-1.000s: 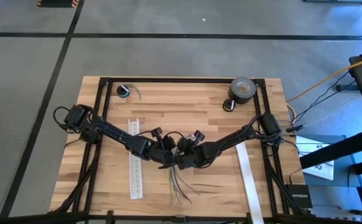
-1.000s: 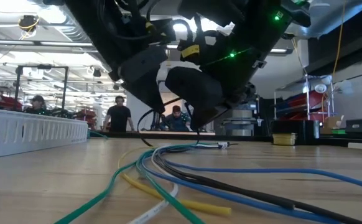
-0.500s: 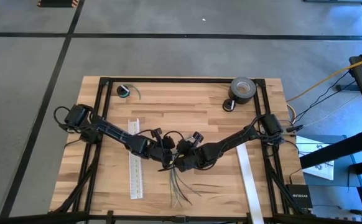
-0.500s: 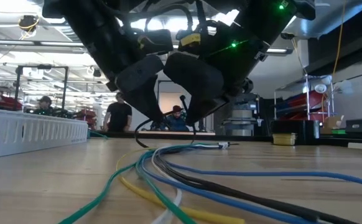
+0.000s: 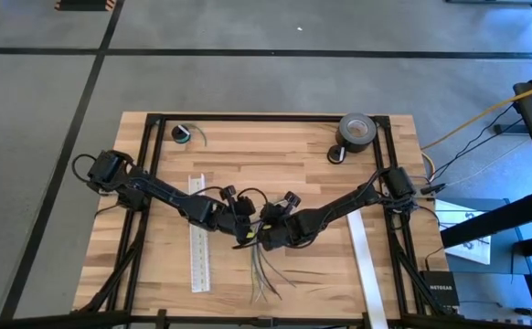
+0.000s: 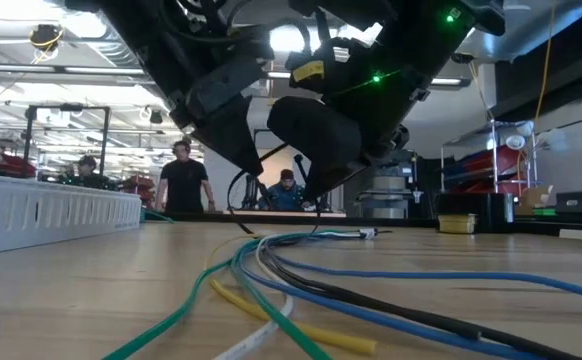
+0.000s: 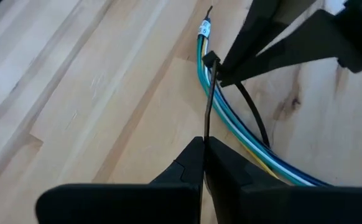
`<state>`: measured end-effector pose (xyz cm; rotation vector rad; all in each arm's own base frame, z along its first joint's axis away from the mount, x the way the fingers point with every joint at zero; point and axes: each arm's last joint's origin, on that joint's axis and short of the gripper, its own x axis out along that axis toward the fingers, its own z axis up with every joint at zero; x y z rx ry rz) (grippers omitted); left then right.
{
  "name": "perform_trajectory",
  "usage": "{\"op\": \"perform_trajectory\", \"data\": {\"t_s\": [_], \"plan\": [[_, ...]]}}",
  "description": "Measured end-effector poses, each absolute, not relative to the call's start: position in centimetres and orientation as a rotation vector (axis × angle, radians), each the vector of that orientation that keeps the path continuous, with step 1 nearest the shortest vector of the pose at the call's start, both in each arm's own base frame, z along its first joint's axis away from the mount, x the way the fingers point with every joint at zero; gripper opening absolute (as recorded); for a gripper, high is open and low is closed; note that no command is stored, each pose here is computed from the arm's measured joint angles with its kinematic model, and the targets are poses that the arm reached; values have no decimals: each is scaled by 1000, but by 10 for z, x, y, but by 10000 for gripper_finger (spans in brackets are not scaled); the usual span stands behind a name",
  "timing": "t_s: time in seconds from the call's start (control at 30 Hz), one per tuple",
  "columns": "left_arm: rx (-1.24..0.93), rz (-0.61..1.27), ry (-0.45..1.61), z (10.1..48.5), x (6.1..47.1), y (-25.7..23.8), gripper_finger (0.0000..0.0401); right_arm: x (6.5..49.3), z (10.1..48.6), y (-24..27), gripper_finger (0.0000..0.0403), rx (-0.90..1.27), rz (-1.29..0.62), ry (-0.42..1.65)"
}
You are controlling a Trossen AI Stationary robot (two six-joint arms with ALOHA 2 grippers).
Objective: Ziptie cables
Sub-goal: Wrap the colored cables with the black zip tie
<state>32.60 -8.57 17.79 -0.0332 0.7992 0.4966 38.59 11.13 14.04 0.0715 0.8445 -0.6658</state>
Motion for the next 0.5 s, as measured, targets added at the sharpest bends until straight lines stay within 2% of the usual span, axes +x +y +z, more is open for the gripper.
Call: {"op": "perform_trajectory", "data": {"t_s": [0.5], "plan": [[-35, 493, 813, 166, 322, -86, 0, 388, 141, 112, 0, 91, -653, 827]]}}
